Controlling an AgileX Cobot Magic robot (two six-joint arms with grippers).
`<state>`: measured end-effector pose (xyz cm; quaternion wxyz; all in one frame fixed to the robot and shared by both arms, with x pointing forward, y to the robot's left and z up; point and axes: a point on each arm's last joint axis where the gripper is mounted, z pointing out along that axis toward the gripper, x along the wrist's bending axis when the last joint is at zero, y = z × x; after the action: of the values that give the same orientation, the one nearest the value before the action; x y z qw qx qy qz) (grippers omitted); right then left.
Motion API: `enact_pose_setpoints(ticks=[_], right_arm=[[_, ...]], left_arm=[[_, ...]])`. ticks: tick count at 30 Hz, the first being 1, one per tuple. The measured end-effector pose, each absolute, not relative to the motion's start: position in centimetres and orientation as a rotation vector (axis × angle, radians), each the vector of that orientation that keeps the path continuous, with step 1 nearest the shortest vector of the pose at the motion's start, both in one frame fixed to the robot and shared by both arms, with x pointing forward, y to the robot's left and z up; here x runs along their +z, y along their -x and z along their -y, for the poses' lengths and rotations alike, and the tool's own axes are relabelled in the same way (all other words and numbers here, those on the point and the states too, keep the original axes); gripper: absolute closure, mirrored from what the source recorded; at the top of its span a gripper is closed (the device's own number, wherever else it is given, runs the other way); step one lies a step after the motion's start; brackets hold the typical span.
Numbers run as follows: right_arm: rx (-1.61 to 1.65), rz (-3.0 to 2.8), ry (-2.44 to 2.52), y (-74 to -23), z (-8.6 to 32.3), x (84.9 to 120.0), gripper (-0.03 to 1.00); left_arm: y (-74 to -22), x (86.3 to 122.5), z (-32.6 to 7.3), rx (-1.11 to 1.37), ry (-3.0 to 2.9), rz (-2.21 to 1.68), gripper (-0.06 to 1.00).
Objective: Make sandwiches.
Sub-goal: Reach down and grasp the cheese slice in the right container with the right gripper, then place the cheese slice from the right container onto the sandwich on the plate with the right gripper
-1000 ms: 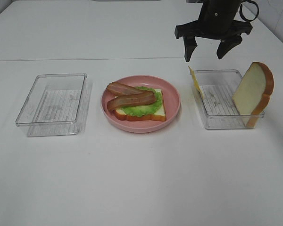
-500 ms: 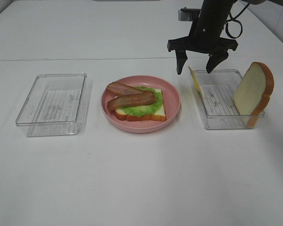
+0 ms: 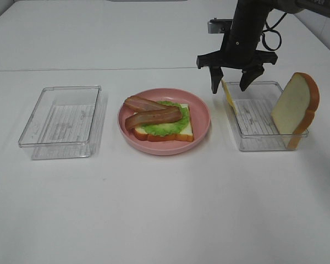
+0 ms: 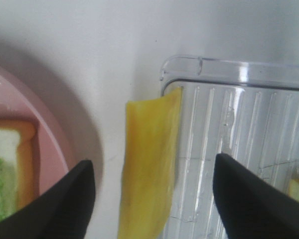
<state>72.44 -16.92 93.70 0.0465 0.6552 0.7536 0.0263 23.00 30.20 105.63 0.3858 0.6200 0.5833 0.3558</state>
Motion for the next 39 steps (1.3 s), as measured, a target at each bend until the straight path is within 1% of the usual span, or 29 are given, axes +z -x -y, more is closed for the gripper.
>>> enact_pose_setpoints(ticks=[1, 2, 3, 4, 5, 6, 7, 8, 9, 10, 11, 12, 13, 15, 21, 27, 29, 30, 31, 32, 33, 34, 35, 36, 37, 38, 39], right_arm=[[0.077, -2.298, -1.996, -72.5, 17.0, 93.7, 0.35], [0.067, -2.294, -1.987, -72.5, 17.1, 93.7, 0.40], [0.067, -2.294, -1.987, -72.5, 17.1, 93.7, 0.40], [0.064, -2.292, -1.985, -72.5, 17.1, 93.7, 0.44], [0.061, -2.291, -1.982, -72.5, 17.1, 93.7, 0.52], [0.061, -2.291, -1.982, -72.5, 17.1, 93.7, 0.52], [0.061, -2.291, -1.982, -72.5, 17.1, 93.7, 0.60], [0.061, -2.291, -1.982, -72.5, 17.1, 93.7, 0.60], [0.061, -2.291, -1.982, -72.5, 17.1, 93.7, 0.65], [0.061, -2.291, -1.982, -72.5, 17.1, 93.7, 0.74], [0.061, -2.291, -1.982, -72.5, 17.1, 93.7, 0.74], [0.060, -2.290, -1.981, -72.5, 17.1, 93.7, 0.83], [0.060, -2.290, -1.981, -72.5, 17.1, 93.7, 0.83], [0.060, -2.291, -1.980, -72.5, 17.1, 93.7, 0.95], [0.058, -2.290, -1.978, -72.5, 17.1, 93.7, 0.95], [0.077, -2.276, -1.964, -72.7, 17.2, 94.5, 0.95], [0.117, -2.261, -1.955, -72.5, 17.2, 96.0, 0.95], [0.117, -2.261, -1.955, -72.5, 17.2, 96.0, 0.95], [0.161, -2.250, -1.950, -72.3, 17.2, 97.6, 0.95], [0.161, -2.250, -1.950, -72.3, 17.2, 97.6, 0.95], [0.219, -2.239, -1.948, -72.0, 17.1, 99.3, 0.95], [0.256, -2.234, -1.949, -71.8, 17.1, 100.4, 0.95], [0.256, -2.234, -1.949, -71.8, 17.1, 100.4, 0.95], [0.333, -2.231, -1.956, -71.3, 16.9, 102.1, 0.95], [0.333, -2.231, -1.956, -71.3, 16.9, 102.1, 0.95], [0.420, -2.236, -1.971, -70.8, 16.5, 103.7, 0.95], [0.453, -2.241, -1.976, -70.6, 16.4, 104.3, 0.95]], left_arm=[[-23.0, 105.6, -30.2, 0.906, -1.579, -1.485, -0.03], [-23.0, 105.6, -30.2, 0.906, -1.579, -1.485, -0.03], [-23.0, 105.6, -30.2, 0.906, -1.579, -1.485, -0.03], [-23.0, 105.6, -30.2, 0.906, -1.579, -1.485, -0.03], [-23.0, 105.6, -30.2, 0.906, -1.579, -1.485, -0.03], [-23.0, 105.6, -30.2, 0.906, -1.579, -1.485, -0.03], [-23.0, 105.6, -30.2, 0.906, -1.579, -1.485, -0.03], [-23.0, 105.6, -30.2, 0.906, -1.579, -1.485, -0.03], [-23.0, 105.6, -30.2, 0.906, -1.579, -1.485, -0.03], [-23.0, 105.6, -30.2, 0.906, -1.579, -1.485, -0.03], [-23.0, 105.6, -30.2, 0.906, -1.579, -1.485, -0.03], [-23.0, 105.6, -30.2, 0.906, -1.579, -1.485, -0.03], [-23.0, 105.6, -30.2, 0.906, -1.579, -1.485, -0.03], [-23.0, 105.6, -30.2, 0.906, -1.579, -1.485, -0.03], [-23.0, 105.6, -30.2, 0.906, -1.579, -1.485, -0.03], [-23.0, 105.6, -30.2, 0.906, -1.579, -1.485, -0.03], [-23.0, 105.6, -30.2, 0.906, -1.579, -1.485, -0.03], [-23.0, 105.6, -30.2, 0.906, -1.579, -1.485, -0.03], [-23.0, 105.6, -30.2, 0.906, -1.579, -1.485, -0.03], [-23.0, 105.6, -30.2, 0.906, -1.579, -1.485, -0.03], [-23.0, 105.6, -30.2, 0.906, -1.579, -1.485, -0.03], [-23.0, 105.6, -30.2, 0.906, -1.579, -1.485, -0.03], [-23.0, 105.6, -30.2, 0.906, -1.579, -1.485, -0.03], [-23.0, 105.6, -30.2, 0.906, -1.579, -1.485, -0.03], [-23.0, 105.6, -30.2, 0.906, -1.579, -1.485, -0.03], [-23.0, 105.6, -30.2, 0.906, -1.579, -1.485, -0.03], [-23.0, 105.6, -30.2, 0.906, -1.579, -1.485, -0.03]])
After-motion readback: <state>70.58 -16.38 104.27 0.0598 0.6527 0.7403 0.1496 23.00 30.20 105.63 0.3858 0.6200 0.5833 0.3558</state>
